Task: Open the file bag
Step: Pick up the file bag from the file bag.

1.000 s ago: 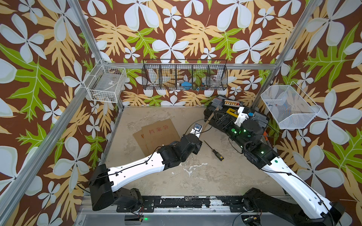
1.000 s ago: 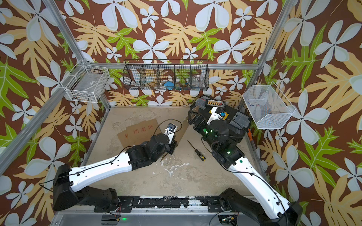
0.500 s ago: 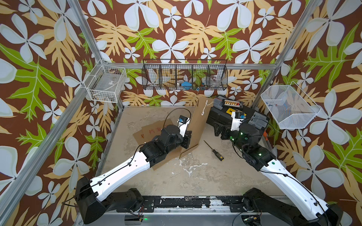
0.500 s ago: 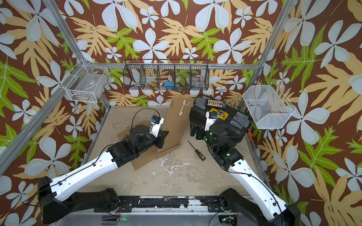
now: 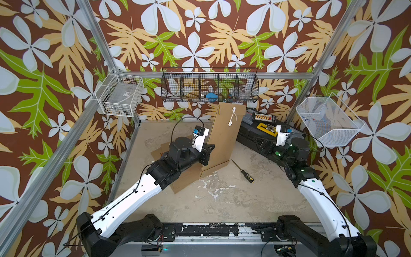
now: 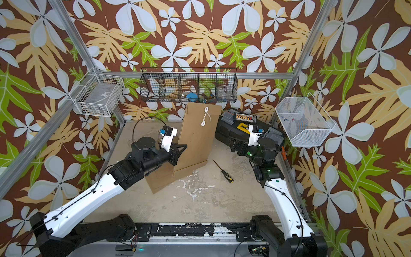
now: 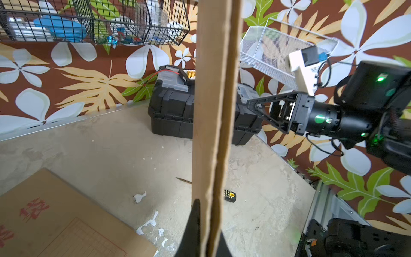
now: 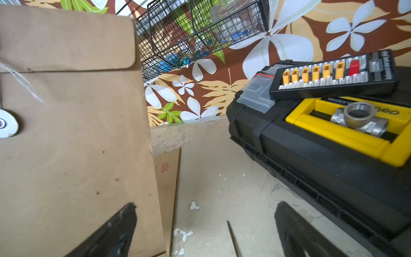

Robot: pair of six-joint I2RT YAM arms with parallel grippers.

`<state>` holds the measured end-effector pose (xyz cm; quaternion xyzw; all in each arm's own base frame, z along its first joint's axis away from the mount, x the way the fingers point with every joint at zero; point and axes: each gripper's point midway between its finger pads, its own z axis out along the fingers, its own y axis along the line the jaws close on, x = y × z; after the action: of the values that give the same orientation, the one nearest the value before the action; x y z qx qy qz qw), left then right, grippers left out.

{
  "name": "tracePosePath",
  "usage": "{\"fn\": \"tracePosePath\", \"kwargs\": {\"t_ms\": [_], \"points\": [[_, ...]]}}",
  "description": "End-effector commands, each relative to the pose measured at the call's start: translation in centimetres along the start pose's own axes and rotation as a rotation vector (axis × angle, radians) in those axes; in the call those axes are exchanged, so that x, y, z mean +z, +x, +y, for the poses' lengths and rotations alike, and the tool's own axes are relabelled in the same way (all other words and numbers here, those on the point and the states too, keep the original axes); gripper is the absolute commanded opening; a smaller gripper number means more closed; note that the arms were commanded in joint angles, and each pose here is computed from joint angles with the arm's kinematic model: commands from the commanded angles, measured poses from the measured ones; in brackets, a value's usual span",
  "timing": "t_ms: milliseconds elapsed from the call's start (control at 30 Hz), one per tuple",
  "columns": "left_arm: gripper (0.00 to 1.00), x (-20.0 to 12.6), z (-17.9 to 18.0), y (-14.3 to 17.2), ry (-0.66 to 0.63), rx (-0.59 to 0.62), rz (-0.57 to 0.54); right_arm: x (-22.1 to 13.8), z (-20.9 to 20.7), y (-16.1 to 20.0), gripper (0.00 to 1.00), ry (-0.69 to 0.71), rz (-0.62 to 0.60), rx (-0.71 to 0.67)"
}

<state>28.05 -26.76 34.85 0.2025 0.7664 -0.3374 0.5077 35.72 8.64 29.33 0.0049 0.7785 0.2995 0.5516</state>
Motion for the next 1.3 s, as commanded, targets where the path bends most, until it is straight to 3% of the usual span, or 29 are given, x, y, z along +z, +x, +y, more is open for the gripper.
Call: {"fn": "tracePosePath", "kwargs": {"t_ms": [0,233,500,733,800,967,1100,1267], "points": [[0.00,-0.8,-1.7,-0.4,0.198,-0.063,0.009,-0.3,2.8,-1.2,1.00,-0.190,-0.029,0.003],[0.00,-3.1,-3.2,-1.4,0.390,-0.013,0.004,-2.7,8.8,-2.4,1.00,-0.551,-0.053,-0.049],[0.00,-5.5,-6.1,-2.5,0.560,0.045,-0.011,-4.4,11.0,-3.7,1.00,-0.629,-0.073,-0.081],[0.00,-6.8,-7.3,-2.7,0.629,0.064,-0.033,-7.6,15.0,-4.8,0.97,-0.807,-0.101,-0.114],[0.00,-6.9,-7.3,-2.9,0.623,0.061,-0.041,-8.4,15.9,-5.2,0.92,-0.830,-0.113,-0.122],[0.00,-6.5,-6.4,-3.1,0.555,0.060,-0.066,-9.6,17.3,-6.1,0.66,-0.863,-0.127,-0.155],[0.00,-5.6,-5.7,-3.2,0.531,0.019,-0.060,-10.3,18.3,-6.3,0.52,-0.889,-0.127,-0.166],[0.00,-5.3,-4.7,-3.5,0.467,0.015,-0.074,-10.4,18.3,-6.1,0.43,-0.871,-0.122,-0.191]]}}
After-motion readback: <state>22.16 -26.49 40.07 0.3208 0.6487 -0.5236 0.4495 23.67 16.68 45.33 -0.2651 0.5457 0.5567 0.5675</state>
